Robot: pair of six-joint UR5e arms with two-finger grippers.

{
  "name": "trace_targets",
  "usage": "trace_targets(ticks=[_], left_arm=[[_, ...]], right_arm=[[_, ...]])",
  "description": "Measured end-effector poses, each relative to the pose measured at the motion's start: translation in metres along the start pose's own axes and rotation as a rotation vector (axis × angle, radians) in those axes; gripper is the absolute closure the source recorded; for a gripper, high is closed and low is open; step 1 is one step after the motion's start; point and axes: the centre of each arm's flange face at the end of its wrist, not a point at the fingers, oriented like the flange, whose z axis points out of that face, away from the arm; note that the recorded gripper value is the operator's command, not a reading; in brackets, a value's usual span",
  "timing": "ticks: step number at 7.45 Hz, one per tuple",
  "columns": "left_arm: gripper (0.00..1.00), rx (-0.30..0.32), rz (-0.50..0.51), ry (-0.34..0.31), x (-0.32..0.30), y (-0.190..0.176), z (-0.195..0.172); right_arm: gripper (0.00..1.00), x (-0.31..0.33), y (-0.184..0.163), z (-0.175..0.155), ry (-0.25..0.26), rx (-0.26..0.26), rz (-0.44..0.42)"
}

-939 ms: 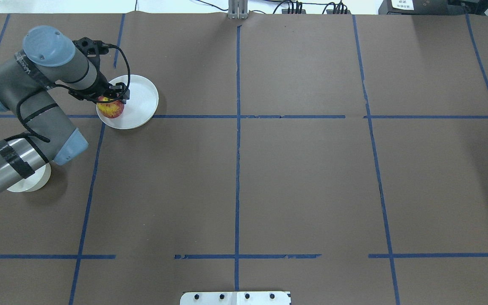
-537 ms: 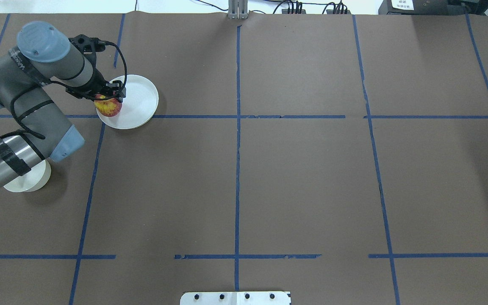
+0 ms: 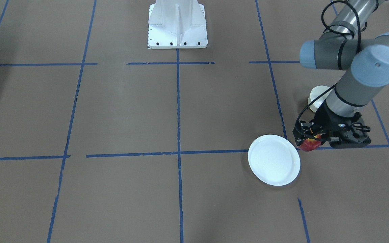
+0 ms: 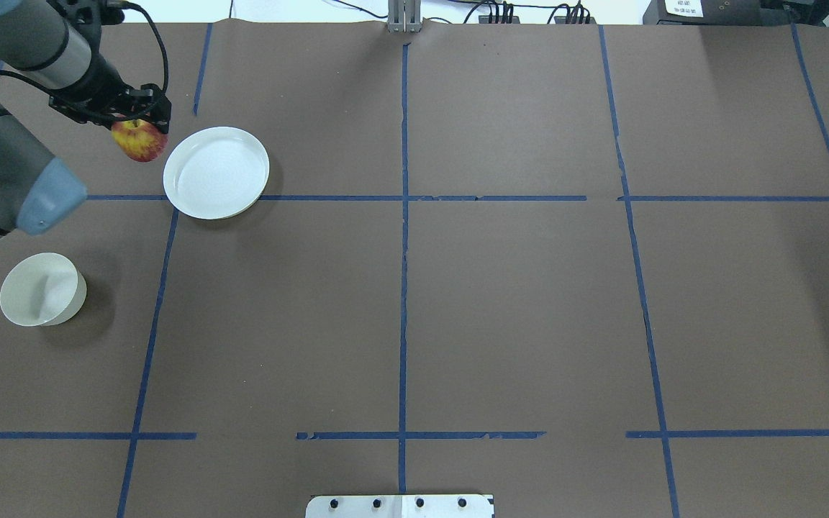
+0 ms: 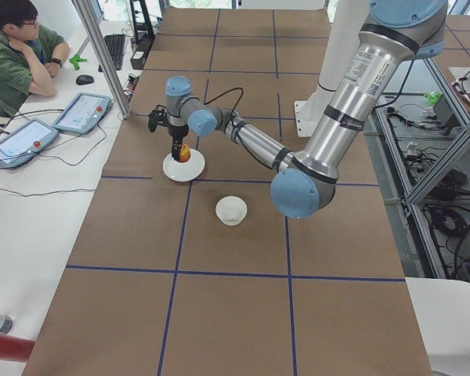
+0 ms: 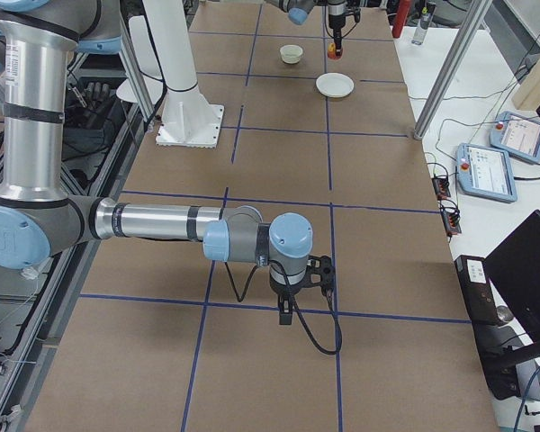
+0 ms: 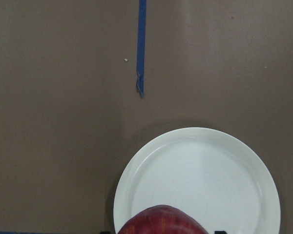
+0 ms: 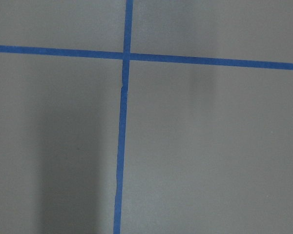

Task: Move apple from plate to bowl
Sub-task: 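Lift the apple with the left gripper and carry it toward the white bowl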

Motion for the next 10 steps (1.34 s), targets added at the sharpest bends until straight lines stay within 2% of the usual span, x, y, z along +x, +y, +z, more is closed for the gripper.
trace_targets(ticks=[1, 2, 3, 5, 6, 8, 10], left_arm=[[0.38, 0.017, 0.020, -0.007, -0.030, 0.022, -0.028], [0.39, 0.018, 0.040, -0.024, -0.066, 0.051, -0.042], [0.39, 0.009, 0.063, -0.041, -0.106, 0.083, -0.043], [0.38, 0.028, 0.091, -0.034, -0.180, 0.144, -0.031], [0.39, 0.045, 0.060, -0.020, -0.206, 0.162, -0.019], [0.39, 0.065, -0.038, 0.021, -0.219, 0.173, 0.007], [0.39, 0.040, -0.074, 0.048, -0.202, 0.179, 0.034]], right_arm=[[0.00, 0.000, 0.000, 0.000, 0.000, 0.000, 0.000], [0.00, 0.000, 0.000, 0.000, 0.000, 0.000, 0.000], [0.00, 0.000, 0.000, 0.000, 0.000, 0.000, 0.000], [0.00, 0.000, 0.000, 0.000, 0.000, 0.000, 0.000], [0.00, 0.000, 0.000, 0.000, 0.000, 0.000, 0.000], [0.00, 0.000, 0.000, 0.000, 0.000, 0.000, 0.000], [0.00, 0.000, 0.000, 0.000, 0.000, 0.000, 0.000]])
